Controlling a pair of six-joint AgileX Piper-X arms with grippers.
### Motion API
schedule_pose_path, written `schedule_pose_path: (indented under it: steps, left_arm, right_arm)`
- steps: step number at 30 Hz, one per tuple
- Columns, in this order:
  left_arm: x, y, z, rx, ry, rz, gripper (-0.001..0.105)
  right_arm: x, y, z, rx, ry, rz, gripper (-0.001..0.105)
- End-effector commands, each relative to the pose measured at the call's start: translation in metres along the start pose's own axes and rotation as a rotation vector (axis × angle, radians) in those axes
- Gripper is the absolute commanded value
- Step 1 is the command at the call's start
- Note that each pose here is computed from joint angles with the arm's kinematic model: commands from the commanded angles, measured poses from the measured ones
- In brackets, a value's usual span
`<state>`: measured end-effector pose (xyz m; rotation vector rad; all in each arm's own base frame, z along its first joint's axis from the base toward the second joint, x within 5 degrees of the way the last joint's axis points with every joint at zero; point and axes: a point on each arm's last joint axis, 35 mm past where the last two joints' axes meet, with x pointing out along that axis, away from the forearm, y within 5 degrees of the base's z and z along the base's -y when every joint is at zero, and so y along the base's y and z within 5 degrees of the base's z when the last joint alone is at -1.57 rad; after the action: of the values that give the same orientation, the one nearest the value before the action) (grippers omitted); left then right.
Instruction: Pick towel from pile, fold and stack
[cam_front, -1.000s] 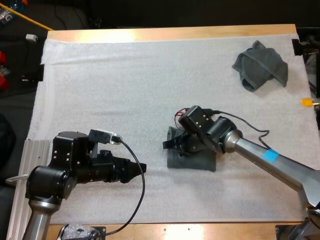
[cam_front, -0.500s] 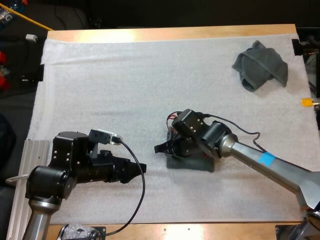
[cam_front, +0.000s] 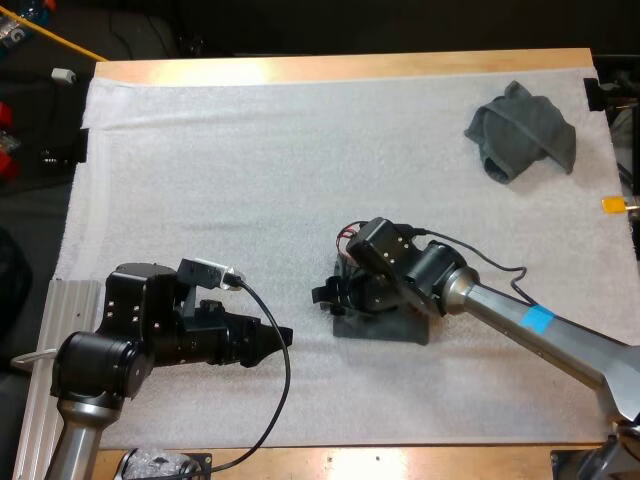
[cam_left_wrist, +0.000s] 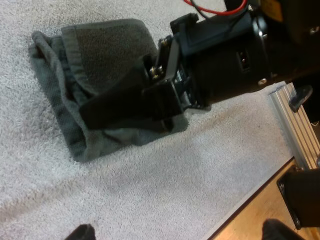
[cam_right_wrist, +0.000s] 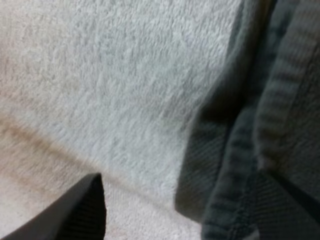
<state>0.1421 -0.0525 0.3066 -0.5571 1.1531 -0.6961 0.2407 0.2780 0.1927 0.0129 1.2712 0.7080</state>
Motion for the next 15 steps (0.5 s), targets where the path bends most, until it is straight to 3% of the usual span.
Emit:
schedule_pose_path:
  steps: [1, 8, 15]
  left_arm:
    - [-0.002, -0.003, -0.001, 0.011, -0.005, -0.013, 0.064]
    - [-0.002, -0.003, -0.001, 0.011, -0.005, -0.013, 0.064]
    - [-0.002, -0.003, -0.001, 0.011, -0.005, -0.013, 0.064]
  right_arm:
    - [0.004, 0.002, -0.003, -0.002, 0.020, 0.023, 0.062]
    - [0.036, 0.012, -0.018, -0.014, 0.099, 0.057, 0.062]
    - [0.035, 0.018, -0.017, -0.045, 0.079, 0.068, 0.062]
